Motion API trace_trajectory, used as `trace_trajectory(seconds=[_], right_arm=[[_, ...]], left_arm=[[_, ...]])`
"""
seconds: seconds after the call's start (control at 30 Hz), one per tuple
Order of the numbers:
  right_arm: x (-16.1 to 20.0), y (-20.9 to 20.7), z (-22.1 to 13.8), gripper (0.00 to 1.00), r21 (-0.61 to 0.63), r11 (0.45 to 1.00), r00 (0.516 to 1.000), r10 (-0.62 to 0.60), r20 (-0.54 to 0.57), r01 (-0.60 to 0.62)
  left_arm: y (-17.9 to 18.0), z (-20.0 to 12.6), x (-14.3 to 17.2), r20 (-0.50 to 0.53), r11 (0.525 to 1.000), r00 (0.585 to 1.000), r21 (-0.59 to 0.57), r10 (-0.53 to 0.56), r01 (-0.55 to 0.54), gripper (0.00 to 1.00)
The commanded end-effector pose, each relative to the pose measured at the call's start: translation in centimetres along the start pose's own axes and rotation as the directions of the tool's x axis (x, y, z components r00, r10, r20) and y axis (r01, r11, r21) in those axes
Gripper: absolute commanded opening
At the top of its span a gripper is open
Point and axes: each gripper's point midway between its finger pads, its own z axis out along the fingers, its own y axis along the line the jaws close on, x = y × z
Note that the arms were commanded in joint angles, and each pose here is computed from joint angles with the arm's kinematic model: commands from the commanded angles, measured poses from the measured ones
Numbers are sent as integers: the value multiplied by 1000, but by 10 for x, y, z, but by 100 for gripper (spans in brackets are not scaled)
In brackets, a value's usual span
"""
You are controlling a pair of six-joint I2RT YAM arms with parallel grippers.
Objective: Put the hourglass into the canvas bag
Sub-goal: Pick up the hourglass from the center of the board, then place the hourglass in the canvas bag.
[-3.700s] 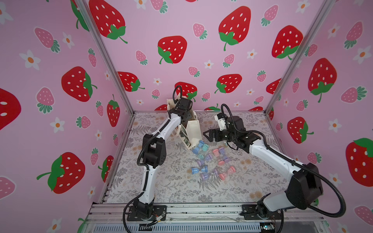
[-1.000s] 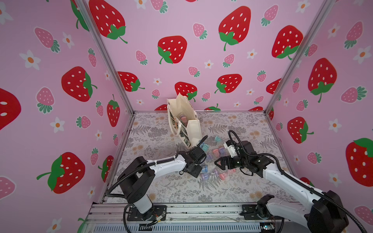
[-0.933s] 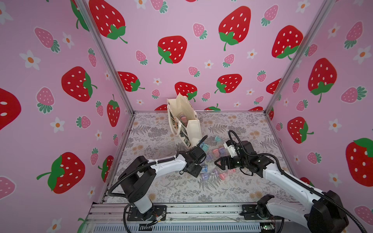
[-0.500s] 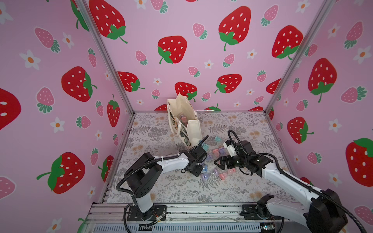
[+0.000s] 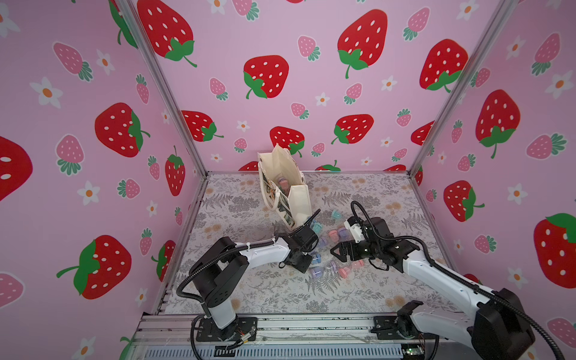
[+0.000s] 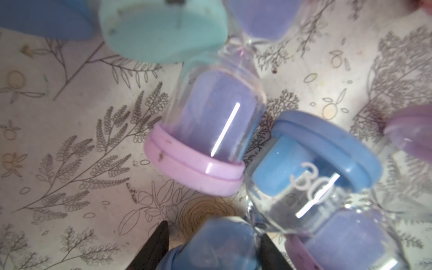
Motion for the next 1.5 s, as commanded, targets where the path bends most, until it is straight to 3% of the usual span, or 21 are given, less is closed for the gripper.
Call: trace_trajectory(seconds=[0.0,0.4,0.8,1.1,1.47], right_arm=[[-5,1,-2,99,-1,1000,1000,-2,18,2],[-13,7,-14,99,-3,1000,998,-7,61,7],[-39,23,-39,99,-17,999,988,-38,152,41],[-64,31,-45,99,-14,998,976,-59,210,63],[-93,43,-45,99,-35,995,963,-83,258,96]], left_arm=[[-4,-11,-3,28,1000,1000,27,-1,1,50],[-9,-36,-10,89,998,996,62,-20,14,47],[-10,-93,-34,226,996,972,85,-56,37,46],[-2,-158,-68,351,986,924,122,-148,111,46],[27,-244,-119,522,965,811,160,-263,209,44]])
